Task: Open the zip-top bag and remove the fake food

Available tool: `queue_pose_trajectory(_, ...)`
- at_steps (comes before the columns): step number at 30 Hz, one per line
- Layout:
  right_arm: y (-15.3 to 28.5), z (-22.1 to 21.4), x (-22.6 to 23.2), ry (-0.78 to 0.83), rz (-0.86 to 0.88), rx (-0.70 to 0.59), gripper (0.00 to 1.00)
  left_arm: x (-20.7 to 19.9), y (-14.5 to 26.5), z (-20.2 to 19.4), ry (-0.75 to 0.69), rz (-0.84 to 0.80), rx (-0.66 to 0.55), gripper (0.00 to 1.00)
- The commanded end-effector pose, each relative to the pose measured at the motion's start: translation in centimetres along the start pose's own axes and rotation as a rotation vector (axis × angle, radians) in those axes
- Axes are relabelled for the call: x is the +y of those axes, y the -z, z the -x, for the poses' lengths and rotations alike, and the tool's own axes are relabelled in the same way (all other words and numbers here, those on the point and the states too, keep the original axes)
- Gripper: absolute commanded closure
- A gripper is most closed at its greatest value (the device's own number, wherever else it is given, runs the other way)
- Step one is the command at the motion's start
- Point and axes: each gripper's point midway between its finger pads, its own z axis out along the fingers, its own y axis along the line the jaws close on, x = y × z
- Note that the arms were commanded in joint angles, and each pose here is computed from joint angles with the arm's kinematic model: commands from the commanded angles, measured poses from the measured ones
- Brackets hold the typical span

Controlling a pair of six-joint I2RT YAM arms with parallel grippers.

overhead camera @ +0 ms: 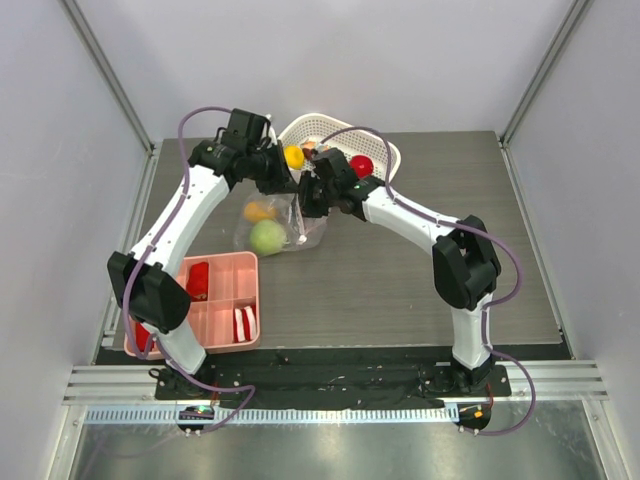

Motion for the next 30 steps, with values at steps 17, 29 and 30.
queue_pose_trajectory(17, -2.2, 0.9, 2.8, -0.343, 0.112, -0.016, 0.72, -1.7, -0.2, -0.6, -0.027, -0.066, 0.011, 1.00)
queue_pose_trajectory(29, -4.3, -0.2, 1.1, -0.176, 0.148, 0.007, 0.67, 5.3, 4.5, 0.2, 0.168, 0.039, -0.074, 0.54)
queue_pose_trajectory(30, -4.3, -0.4, 0.7, -0.174, 0.146, 0.007, 0.66, 6.2, 5.4, -0.1, 0.188, 0.058, -0.088, 0.65)
